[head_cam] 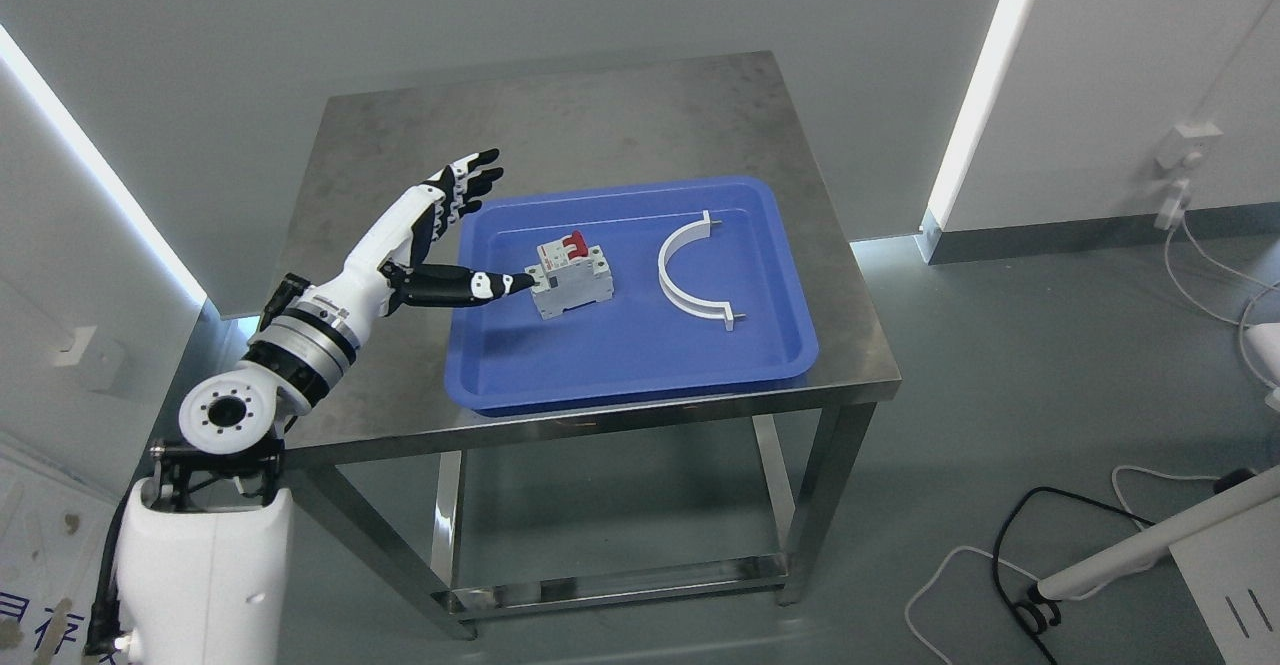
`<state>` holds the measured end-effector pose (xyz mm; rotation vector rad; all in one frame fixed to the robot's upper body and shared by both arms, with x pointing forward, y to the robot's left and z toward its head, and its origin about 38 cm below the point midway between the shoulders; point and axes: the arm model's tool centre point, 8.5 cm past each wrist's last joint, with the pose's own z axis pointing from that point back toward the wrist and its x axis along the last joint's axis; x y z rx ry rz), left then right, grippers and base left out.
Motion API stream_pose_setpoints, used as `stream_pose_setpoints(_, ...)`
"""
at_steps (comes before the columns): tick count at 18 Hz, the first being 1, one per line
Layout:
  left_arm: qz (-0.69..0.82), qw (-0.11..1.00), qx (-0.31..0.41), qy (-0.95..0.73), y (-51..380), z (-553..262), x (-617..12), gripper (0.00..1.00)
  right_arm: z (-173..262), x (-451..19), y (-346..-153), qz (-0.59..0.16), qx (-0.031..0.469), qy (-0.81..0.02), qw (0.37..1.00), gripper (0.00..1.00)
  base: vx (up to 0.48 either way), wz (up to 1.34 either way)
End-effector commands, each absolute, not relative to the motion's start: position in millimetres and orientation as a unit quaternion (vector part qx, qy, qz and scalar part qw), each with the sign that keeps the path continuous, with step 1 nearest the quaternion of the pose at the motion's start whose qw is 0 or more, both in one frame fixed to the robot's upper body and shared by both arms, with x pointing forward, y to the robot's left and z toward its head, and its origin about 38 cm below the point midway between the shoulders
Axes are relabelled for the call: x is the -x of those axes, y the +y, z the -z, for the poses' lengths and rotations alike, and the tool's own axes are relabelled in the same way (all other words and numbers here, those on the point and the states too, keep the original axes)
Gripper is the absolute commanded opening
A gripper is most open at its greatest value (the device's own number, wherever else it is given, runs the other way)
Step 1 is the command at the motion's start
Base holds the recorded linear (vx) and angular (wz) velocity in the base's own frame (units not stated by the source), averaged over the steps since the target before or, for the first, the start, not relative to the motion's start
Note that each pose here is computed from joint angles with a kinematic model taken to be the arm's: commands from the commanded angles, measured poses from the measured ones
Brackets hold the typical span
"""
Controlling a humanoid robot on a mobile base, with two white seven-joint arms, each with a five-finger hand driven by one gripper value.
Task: Place circuit breaker on shelf
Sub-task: 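Close the left hand around the white-and-red circuit breaker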
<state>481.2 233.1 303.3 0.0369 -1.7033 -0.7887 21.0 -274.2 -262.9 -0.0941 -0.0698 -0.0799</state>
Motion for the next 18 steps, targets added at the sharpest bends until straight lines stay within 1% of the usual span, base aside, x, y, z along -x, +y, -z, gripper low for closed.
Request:
stream_pose_setpoints(1, 0.447, 0.601, -0.05, -0.66, 180, -292, -500, 0.94, 262, -21, -285.1, 0.039, 0.054, -0.035, 0.997, 1.0, 0.0, 0.0)
stream_pose_setpoints(6, 0.469, 0.625, -0.111, -0.614, 189, -268, -508, 0.93, 262, -21, -285.1, 0.039, 0.054, -0.035, 0.997, 1.0, 0.0, 0.0)
stream_pose_setpoints(8, 0.466, 0.629, -0.112, -0.613, 193, -265, -508, 0.89, 262, -21, -285.1, 0.039, 0.054, -0.035, 0.997, 1.0, 0.0, 0.0)
stream_pose_setpoints(9, 0.464, 0.63, -0.108, -0.614, 191, -264, -507, 0.88, 262, -21, -285.1, 0.039, 0.054, -0.035, 0.997, 1.0, 0.0, 0.0)
stream_pose_setpoints(10, 0.463, 0.629, -0.098, -0.617, 182, -262, -506, 0.85, 262, -21, -285.1, 0.039, 0.054, -0.035, 0.997, 1.0, 0.0, 0.0)
stream_pose_setpoints(15, 0.455, 0.63, -0.101, -0.622, 172, -262, -508, 0.7, 262, -21, -285.1, 0.039, 0.054, -0.035, 0.997, 1.0, 0.0, 0.0)
stream_pose_setpoints(18, 0.45, 0.635, -0.112, -0.618, 175, -260, -513, 0.66, 262, -21, -285.1, 0.039, 0.054, -0.035, 0.997, 1.0, 0.0, 0.0)
